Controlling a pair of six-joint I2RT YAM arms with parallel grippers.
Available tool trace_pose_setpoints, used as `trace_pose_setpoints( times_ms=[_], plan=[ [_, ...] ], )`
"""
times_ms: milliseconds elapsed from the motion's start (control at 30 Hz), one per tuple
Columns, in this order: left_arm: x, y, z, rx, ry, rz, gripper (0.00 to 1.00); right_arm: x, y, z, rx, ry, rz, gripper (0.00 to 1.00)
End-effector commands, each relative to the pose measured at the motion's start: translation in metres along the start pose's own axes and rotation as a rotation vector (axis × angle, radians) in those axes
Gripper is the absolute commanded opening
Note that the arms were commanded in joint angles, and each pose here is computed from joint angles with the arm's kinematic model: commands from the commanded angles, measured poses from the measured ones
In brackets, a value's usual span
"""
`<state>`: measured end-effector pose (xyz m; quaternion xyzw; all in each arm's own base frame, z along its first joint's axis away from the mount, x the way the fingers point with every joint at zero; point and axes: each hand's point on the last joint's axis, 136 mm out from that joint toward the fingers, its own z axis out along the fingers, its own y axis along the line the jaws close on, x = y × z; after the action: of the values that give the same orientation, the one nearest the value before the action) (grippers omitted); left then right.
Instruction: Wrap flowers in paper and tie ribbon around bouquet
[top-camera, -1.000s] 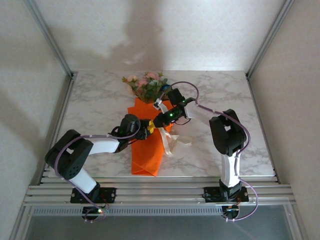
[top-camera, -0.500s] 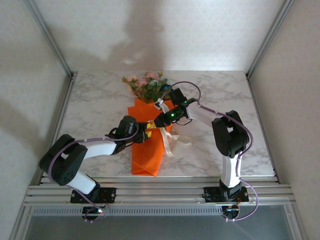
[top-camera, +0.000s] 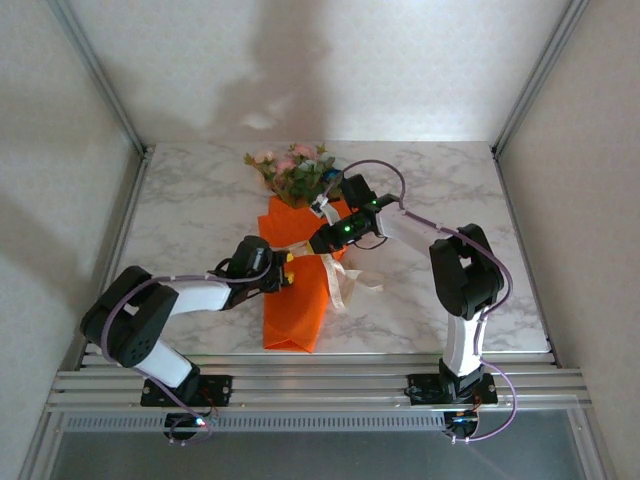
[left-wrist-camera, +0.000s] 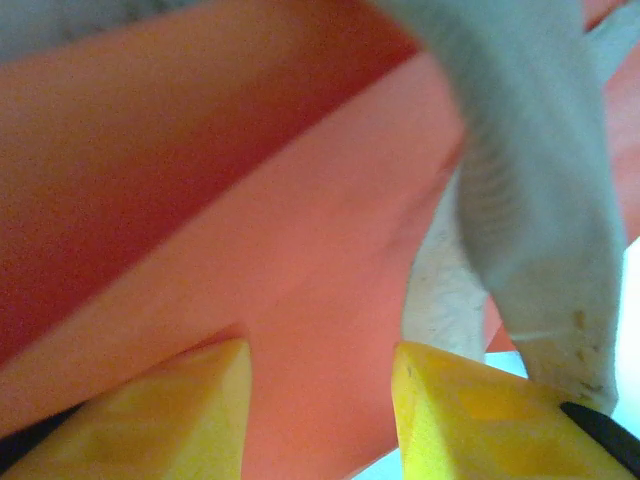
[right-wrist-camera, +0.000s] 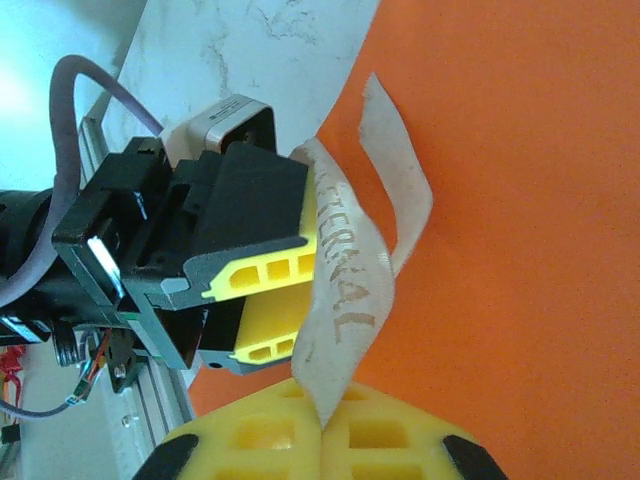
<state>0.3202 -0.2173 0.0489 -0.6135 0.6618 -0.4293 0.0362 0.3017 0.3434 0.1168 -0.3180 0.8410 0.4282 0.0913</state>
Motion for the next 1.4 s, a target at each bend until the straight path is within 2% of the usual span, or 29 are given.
trace_pose_setpoints(
  times_ms=[0,267,433,733,1167,1267,1333,1367],
  plan=[
    [0.012,-0.021,0.001,0.039,0.031,-0.111,0.42,0.012,0.012,-0.003,-0.022,0.02,-0.01,0.0],
    [0.016,-0.027,-0.006,0.057,0.028,-0.114,0.44,0.017,0.016,0.005,-0.027,0.035,-0.015,0.0],
    [0.028,-0.027,0.001,0.044,0.074,-0.102,0.45,0.015,0.026,0.01,-0.046,0.039,-0.029,0.0],
    [0.039,-0.023,0.002,0.022,0.11,-0.071,0.42,0.01,0.023,0.014,-0.029,0.025,-0.025,0.0],
    [0.042,-0.019,-0.003,0.014,0.1,-0.059,0.19,0.008,0.023,0.014,-0.018,0.013,-0.03,0.0],
    [0.042,-0.018,-0.005,0.015,0.096,-0.059,0.11,0.01,0.023,0.015,-0.016,0.019,-0.032,0.0],
    [0.041,-0.017,-0.007,0.016,0.092,-0.058,0.0,0.01,0.024,0.014,-0.014,0.019,-0.035,0.0],
    [0.041,-0.017,-0.008,0.019,0.088,-0.059,0.0,0.01,0.025,0.013,-0.006,0.02,-0.036,0.0]
  ],
)
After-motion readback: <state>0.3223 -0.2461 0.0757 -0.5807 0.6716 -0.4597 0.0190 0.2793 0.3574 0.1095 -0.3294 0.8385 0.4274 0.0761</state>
